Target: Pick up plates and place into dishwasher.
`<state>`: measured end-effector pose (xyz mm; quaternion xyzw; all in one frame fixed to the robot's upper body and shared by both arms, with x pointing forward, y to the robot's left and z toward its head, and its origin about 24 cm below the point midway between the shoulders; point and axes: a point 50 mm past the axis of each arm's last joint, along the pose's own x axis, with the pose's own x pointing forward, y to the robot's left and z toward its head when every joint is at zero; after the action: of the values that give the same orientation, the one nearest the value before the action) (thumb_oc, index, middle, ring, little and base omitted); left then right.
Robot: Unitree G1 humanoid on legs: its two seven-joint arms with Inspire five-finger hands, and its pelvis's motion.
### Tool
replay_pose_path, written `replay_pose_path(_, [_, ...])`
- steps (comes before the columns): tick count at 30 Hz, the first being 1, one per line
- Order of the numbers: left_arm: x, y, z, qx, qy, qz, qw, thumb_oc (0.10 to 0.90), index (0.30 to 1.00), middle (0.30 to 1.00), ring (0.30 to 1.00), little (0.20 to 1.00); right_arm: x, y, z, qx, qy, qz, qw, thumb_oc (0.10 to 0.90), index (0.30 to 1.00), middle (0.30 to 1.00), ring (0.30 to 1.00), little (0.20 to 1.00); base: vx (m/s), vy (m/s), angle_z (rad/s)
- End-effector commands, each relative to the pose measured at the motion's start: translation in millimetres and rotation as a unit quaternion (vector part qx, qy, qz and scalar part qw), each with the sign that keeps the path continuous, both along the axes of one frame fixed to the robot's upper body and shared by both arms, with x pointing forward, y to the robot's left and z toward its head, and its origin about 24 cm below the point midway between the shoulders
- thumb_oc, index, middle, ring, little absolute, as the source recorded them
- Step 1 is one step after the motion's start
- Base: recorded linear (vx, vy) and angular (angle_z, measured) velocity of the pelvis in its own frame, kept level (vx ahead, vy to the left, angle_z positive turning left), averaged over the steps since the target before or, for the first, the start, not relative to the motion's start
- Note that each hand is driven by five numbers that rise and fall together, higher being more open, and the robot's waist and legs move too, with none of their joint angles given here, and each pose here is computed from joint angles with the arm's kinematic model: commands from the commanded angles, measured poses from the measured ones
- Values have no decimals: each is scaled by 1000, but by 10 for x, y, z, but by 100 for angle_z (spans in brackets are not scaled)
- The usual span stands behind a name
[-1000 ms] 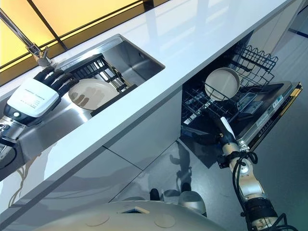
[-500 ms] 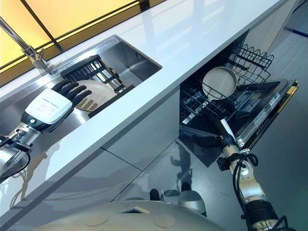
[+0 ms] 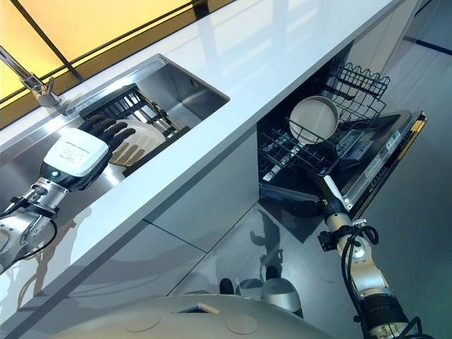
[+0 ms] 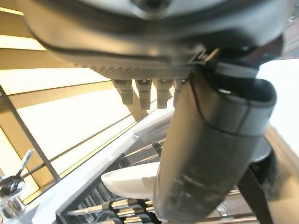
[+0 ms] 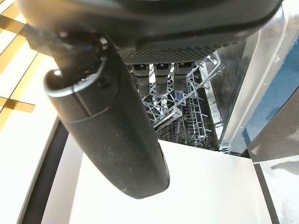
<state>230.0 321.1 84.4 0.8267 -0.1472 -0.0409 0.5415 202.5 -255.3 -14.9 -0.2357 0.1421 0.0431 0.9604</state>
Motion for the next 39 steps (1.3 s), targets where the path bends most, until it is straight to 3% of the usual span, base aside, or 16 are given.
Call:
replay_pose_path(1, [322,182,558,-30,-133,68,988,100,300,300,300,200,286,168,387,14,-120,43,992,800,900,900,900,900,0,0,0])
replay_pose_path(19, [343,218,578,-36,-128,83,988,100,300,300,300,200,300,192,398,18,-121,48,991,800,900,900,900,900,3,-9,-5])
replay_pose_path(34, [253,221,744,-96,-223,69,968,100,300,300,300,200,275,241,346,24,-117,38,992,800,900,900,900,900,0,0,0])
replay_pose_path(39, [241,202,859,-162,-256,52,952,100,300,300,300,200,276,270,350,31,-121,37,992,800,900,900,900,900,2,-9,2])
